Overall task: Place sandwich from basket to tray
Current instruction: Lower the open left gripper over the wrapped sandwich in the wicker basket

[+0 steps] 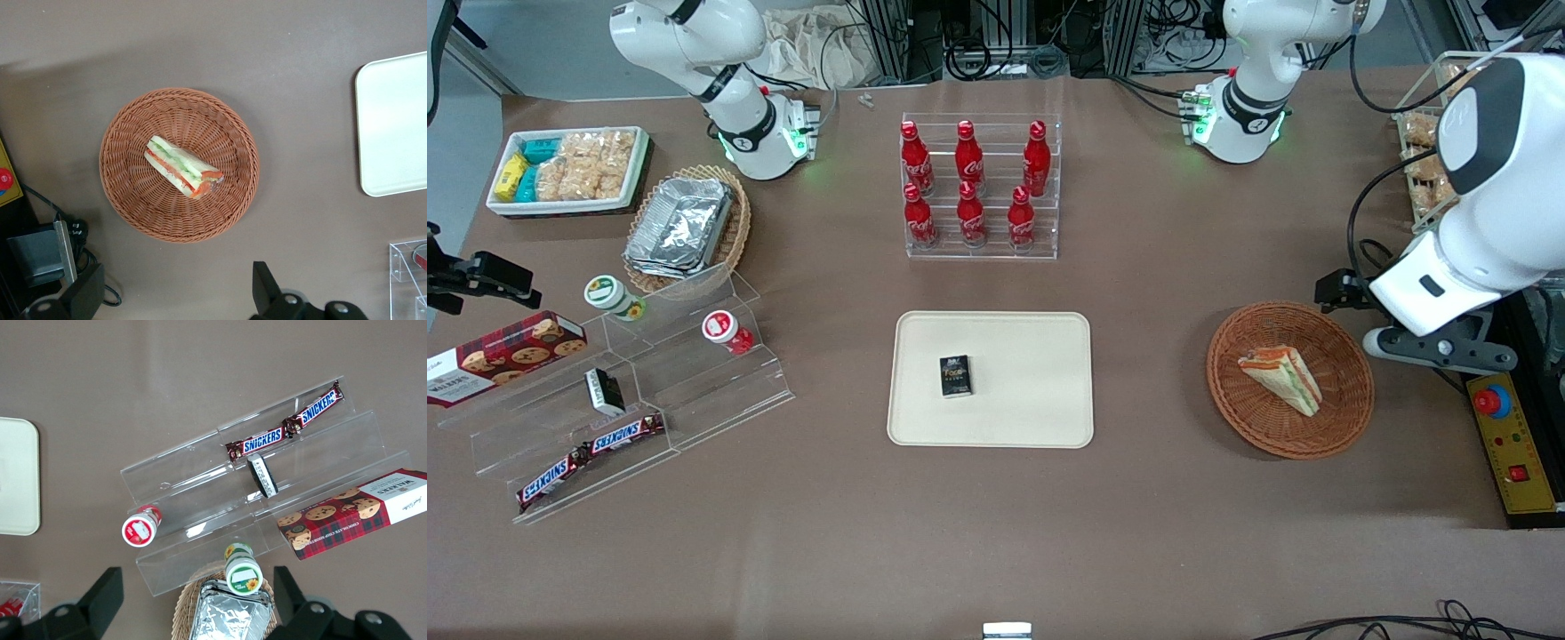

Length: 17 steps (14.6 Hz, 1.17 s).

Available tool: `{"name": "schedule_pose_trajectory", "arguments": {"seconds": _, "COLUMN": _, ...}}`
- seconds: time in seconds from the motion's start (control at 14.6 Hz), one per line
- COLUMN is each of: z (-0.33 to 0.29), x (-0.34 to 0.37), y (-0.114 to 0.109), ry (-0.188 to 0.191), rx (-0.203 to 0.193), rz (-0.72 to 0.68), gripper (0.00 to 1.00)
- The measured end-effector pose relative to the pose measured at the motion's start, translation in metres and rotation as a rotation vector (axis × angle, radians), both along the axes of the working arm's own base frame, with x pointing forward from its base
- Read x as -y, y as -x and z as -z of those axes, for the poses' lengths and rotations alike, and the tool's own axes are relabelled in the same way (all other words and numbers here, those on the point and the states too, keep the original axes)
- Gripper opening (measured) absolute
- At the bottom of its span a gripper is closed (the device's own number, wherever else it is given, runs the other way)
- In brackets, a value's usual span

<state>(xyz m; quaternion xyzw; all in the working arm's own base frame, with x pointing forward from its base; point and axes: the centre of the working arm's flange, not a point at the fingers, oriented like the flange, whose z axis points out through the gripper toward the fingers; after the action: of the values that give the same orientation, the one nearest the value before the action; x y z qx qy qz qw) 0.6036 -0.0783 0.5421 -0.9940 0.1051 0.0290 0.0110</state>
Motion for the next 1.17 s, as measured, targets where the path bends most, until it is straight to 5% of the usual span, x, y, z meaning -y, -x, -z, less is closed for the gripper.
{"name": "schedule_pose_trajectory", "arguments": {"seconds": 0.34, "z": 0.027, "x": -0.001, "y": -0.01, "ry": -0.005, "rx": -0.043, "rz": -0.052, "gripper": 1.0}}
{"name": "schedule_pose_trajectory", "arguments": {"seconds": 0.62, "z": 0.064, "x": -0.006, "y": -0.02, "ry": -0.021, "rx": -0.076, "rz": -0.326, "gripper": 1.0}}
{"name": "schedule_pose_trajectory", "arguments": {"seconds": 1.17, "z": 0.161, "x": -0.017, "y": -0.011, "ry": -0.005, "rx": -0.002, "rz": -0.5, "gripper": 1.0}}
